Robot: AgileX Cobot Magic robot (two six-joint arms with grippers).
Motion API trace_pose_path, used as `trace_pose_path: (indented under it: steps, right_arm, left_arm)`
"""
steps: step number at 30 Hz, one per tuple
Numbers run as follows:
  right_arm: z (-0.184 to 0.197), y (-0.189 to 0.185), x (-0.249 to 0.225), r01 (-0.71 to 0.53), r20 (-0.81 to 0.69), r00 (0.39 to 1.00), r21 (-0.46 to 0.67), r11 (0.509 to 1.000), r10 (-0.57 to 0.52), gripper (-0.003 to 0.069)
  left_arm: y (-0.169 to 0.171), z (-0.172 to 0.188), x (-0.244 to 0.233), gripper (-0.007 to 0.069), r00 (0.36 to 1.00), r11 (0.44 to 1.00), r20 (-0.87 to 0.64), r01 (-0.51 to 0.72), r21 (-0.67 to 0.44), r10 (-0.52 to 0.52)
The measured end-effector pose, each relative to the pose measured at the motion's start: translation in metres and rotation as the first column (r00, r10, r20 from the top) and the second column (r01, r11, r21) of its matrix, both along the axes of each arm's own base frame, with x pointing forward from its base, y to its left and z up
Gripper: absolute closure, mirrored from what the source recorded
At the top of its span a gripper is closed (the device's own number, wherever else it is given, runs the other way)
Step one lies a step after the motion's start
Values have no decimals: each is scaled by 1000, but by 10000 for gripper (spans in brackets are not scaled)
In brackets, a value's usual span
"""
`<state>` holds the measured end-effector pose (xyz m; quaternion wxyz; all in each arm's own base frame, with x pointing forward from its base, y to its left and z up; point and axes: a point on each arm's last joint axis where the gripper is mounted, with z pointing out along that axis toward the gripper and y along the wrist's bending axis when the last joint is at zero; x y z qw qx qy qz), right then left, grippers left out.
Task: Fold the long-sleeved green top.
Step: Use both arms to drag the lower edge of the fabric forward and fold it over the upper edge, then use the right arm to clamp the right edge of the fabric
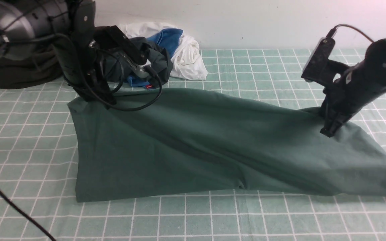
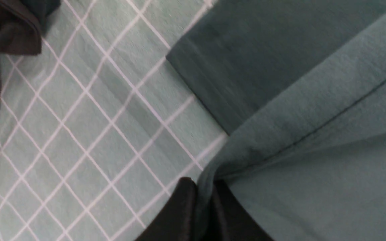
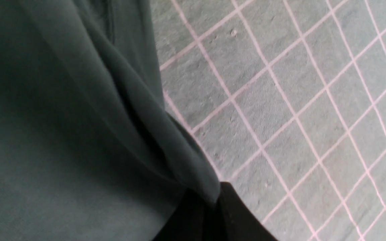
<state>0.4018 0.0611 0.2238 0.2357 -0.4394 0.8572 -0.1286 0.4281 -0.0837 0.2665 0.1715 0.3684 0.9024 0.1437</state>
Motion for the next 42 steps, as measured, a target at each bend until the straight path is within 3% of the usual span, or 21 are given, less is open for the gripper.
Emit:
trace_pose_path:
  steps: [6, 9, 11, 13, 14, 17, 20, 25, 26, 29, 31, 35, 39, 42]
  right_arm:
    - [-21, 1, 32, 90, 42, 995, 34, 995, -92, 569]
    - [-16, -1, 41, 205, 93, 973, 84, 975, -213, 465]
    - [0, -5, 45, 309, 131, 936, 134, 942, -325, 386]
    - [9, -7, 43, 352, 137, 918, 148, 924, -372, 360]
    - [18, -10, 38, 418, 124, 889, 178, 891, -441, 329]
    - [33, -14, 26, 502, 75, 850, 184, 845, -522, 311]
    - [49, -22, 5, 584, -28, 804, 219, 782, -593, 305]
    - [47, -25, -30, 625, -138, 778, 272, 731, -613, 304]
    - [37, -26, -40, 635, -169, 772, 259, 728, -613, 304]
    - [8, -29, -56, 656, -216, 754, 232, 718, -620, 304]
    - [-4, -33, -59, 670, -229, 742, 228, 706, -630, 304]
    - [-45, -64, -55, 749, -265, 663, 208, 630, -700, 304]
    - [-69, -102, -44, 821, -294, 571, 164, 548, -767, 303]
    - [-65, -129, -33, 859, -290, 513, 173, 483, -808, 302]
  left_arm:
    - [-8, -35, 44, 517, 1000, 1000, 26, 9, 10, -10]
    - [-9, -45, 57, 397, 998, 1000, 63, 4, -3, -4]
    - [-6, -44, 61, 306, 995, 998, 79, -57, -34, 60]
    - [-4, -39, 61, 261, 991, 994, 86, -98, -52, 102]
    - [-2, -33, 61, 220, 981, 983, 82, -167, -80, 174]
    - [-1, -21, 53, 189, 965, 961, 29, -258, -101, 262]
    - [-12, -10, 38, 225, 955, 944, -62, -296, -148, 290]
    - [-36, -22, 19, 428, 960, 945, -181, -250, -211, 214]
    - [-41, -31, 12, 496, 955, 946, -227, -241, -216, 192]
    - [-44, -59, -8, 601, 924, 954, -345, -239, -182, 165]
    - [-42, -68, -15, 613, 911, 956, -377, -242, -164, 166]
    - [-29, -106, -40, 629, 856, 962, -480, -260, -79, 192]
    - [-19, -108, -46, 629, 868, 952, -450, -286, -110, 209]
    - [-10, -108, -45, 629, 859, 933, -451, -334, -134, 242]
